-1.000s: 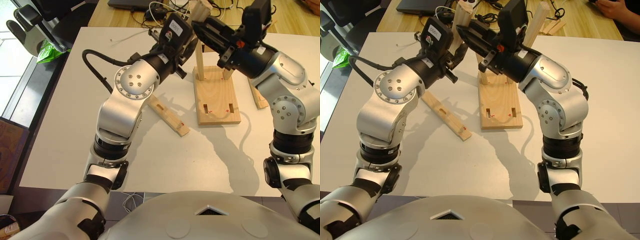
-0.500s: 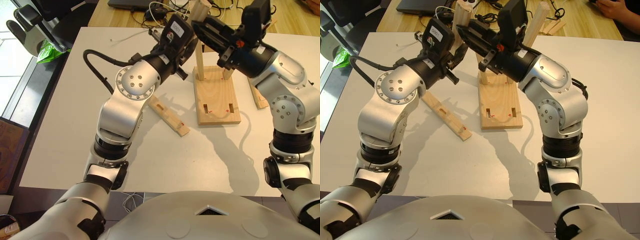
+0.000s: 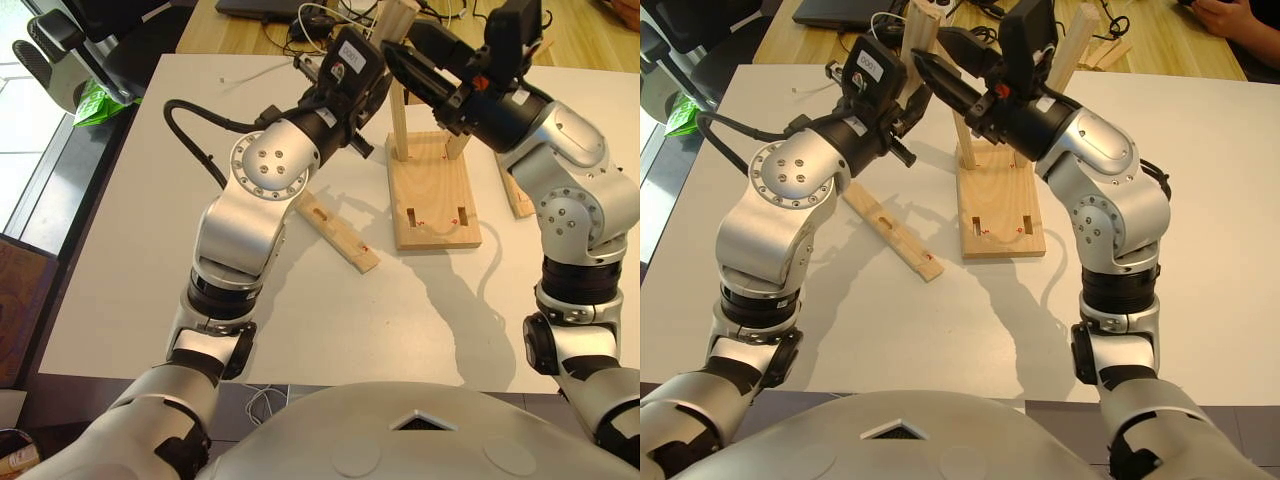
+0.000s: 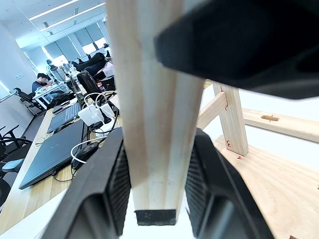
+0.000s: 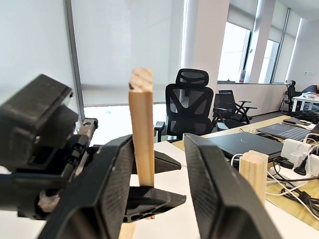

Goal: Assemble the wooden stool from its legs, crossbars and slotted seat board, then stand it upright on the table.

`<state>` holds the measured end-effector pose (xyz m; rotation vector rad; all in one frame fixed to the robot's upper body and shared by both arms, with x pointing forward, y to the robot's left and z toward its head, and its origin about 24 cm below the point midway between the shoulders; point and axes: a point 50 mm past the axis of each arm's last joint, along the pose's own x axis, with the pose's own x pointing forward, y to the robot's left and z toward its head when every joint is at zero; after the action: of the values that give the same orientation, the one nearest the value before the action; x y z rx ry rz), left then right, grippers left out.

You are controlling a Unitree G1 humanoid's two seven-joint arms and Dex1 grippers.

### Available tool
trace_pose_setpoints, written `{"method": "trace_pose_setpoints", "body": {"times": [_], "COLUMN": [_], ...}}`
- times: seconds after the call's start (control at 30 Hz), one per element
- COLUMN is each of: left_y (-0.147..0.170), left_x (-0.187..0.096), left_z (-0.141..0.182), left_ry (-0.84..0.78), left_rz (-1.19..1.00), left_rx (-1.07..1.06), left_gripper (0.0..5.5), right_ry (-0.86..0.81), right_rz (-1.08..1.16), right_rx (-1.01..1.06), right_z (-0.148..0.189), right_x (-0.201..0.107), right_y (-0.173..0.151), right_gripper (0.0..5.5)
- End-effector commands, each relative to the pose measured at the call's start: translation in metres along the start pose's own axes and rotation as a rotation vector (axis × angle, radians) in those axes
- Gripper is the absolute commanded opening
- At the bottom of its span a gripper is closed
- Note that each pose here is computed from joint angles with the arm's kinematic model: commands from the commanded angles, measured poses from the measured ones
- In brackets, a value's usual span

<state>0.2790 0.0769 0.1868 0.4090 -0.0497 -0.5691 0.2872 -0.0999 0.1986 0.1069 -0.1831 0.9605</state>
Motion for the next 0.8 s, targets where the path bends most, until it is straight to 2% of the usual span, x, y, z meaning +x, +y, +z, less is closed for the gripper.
{"method": "trace_pose_setpoints", "body": {"times": [0.03,0.67,0.8], "left_y": [-0.001,-0.002,0.000], "left_x": [0.002,0.004,0.004], "left_z": [0.001,0.003,0.003], "left_ry": [-0.001,-0.008,-0.008], "left_rz": [-0.003,-0.010,-0.006], "left_rx": [0.008,0.003,0.003], "left_gripper": [1.31,1.31,1.31], "right_ry": [-0.023,-0.059,-0.068], "right_rz": [0.016,0.008,-0.001], "right_rx": [0.050,0.121,0.126], "right_z": [0.001,-0.008,-0.009], "right_x": [0.004,0.019,0.020], "right_y": [0.000,-0.002,-0.003], "right_gripper": [1.79,1.79,1.15]}}
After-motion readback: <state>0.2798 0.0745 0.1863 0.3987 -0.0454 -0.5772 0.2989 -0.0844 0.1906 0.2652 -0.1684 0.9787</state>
